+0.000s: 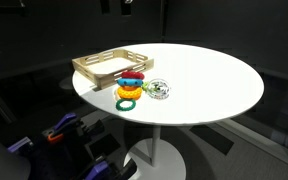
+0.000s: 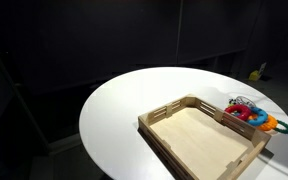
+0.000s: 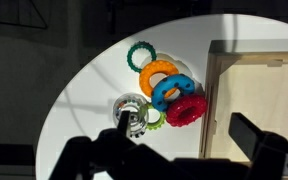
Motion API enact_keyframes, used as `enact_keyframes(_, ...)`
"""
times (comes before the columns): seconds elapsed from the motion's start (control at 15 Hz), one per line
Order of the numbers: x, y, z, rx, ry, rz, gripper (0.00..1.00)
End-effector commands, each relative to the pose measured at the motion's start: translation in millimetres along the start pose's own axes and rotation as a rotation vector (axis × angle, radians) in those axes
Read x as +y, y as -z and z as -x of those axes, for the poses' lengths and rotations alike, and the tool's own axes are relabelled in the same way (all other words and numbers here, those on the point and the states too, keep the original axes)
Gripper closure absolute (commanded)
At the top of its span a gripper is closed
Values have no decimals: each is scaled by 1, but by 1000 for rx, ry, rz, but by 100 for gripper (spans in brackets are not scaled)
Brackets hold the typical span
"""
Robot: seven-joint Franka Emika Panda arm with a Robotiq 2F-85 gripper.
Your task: Pick up the clear ring and put it in the wooden tray
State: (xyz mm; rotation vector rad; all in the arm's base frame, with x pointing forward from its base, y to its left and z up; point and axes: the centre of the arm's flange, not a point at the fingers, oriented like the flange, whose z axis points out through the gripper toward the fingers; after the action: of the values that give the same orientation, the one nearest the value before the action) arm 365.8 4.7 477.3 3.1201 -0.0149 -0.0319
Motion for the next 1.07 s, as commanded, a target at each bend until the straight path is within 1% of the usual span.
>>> enact_keyframes(0.0,0,0,0,0,0,0,0)
enact_keyframes(0.13,0,0,-2,3,-1,6,0)
enact_keyframes(0.67,-2,9,-35,47,4,14,0)
enact_keyframes(1.0,4,-2,-62,42,-20,20,0)
